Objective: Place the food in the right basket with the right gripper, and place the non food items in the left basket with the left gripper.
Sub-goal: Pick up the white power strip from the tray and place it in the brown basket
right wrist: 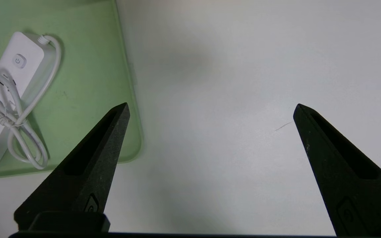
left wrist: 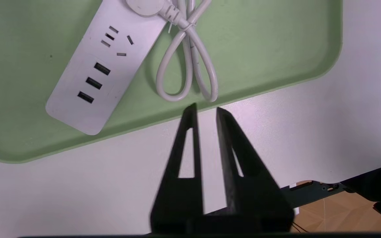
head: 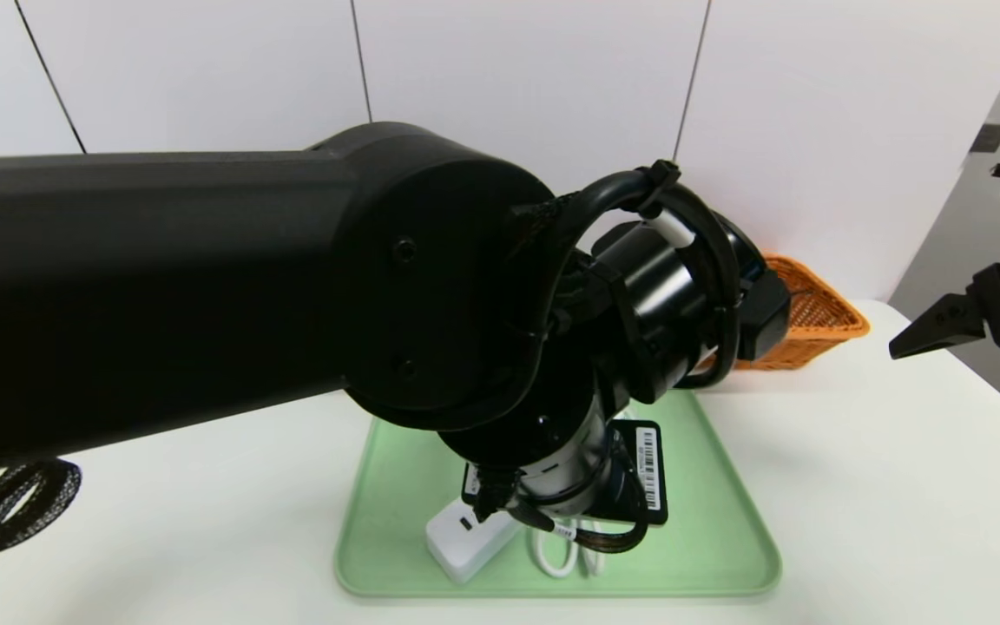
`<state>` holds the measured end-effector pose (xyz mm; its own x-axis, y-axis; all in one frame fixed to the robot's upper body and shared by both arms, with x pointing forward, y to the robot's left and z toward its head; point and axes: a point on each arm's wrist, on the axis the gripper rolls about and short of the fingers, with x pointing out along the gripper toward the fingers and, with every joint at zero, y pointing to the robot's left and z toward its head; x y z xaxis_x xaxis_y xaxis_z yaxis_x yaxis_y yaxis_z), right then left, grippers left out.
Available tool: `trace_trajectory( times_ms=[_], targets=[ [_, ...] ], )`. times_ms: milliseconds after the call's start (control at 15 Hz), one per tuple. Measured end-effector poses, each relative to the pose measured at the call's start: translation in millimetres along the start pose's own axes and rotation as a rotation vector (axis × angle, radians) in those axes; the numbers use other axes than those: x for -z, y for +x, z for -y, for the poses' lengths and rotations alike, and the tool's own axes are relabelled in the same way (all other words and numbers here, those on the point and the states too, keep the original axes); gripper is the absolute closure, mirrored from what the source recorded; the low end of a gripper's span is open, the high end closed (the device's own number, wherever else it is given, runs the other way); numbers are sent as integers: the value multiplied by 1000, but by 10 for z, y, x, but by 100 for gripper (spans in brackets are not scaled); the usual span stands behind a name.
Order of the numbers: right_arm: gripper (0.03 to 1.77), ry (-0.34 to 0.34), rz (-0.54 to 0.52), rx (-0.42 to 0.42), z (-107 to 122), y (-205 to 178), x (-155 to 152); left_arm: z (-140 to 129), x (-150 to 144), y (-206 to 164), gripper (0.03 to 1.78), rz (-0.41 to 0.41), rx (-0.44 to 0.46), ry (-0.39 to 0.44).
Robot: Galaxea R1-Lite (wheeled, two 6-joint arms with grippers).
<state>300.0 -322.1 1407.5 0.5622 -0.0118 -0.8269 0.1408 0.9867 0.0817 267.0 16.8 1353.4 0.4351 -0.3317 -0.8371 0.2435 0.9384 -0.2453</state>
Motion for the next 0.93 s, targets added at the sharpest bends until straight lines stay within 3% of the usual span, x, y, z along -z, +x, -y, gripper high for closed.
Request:
trace_trajectory(
  times_ms=[200, 400, 733, 933],
  targets=[
    [9, 1, 0, -1, 0, 0, 1, 6, -7, -4, 105, 6, 5, -9],
    [9, 2, -4, -1, -1, 5, 5, 11, 1, 25, 75, 8, -8, -4],
    [9, 3, -4, -1, 0, 6, 5, 93, 77, 150, 44, -1, -33, 2],
    [9, 6, -5, 2, 7, 11, 2, 158, 72, 189, 33, -53, 57, -56]
  ],
)
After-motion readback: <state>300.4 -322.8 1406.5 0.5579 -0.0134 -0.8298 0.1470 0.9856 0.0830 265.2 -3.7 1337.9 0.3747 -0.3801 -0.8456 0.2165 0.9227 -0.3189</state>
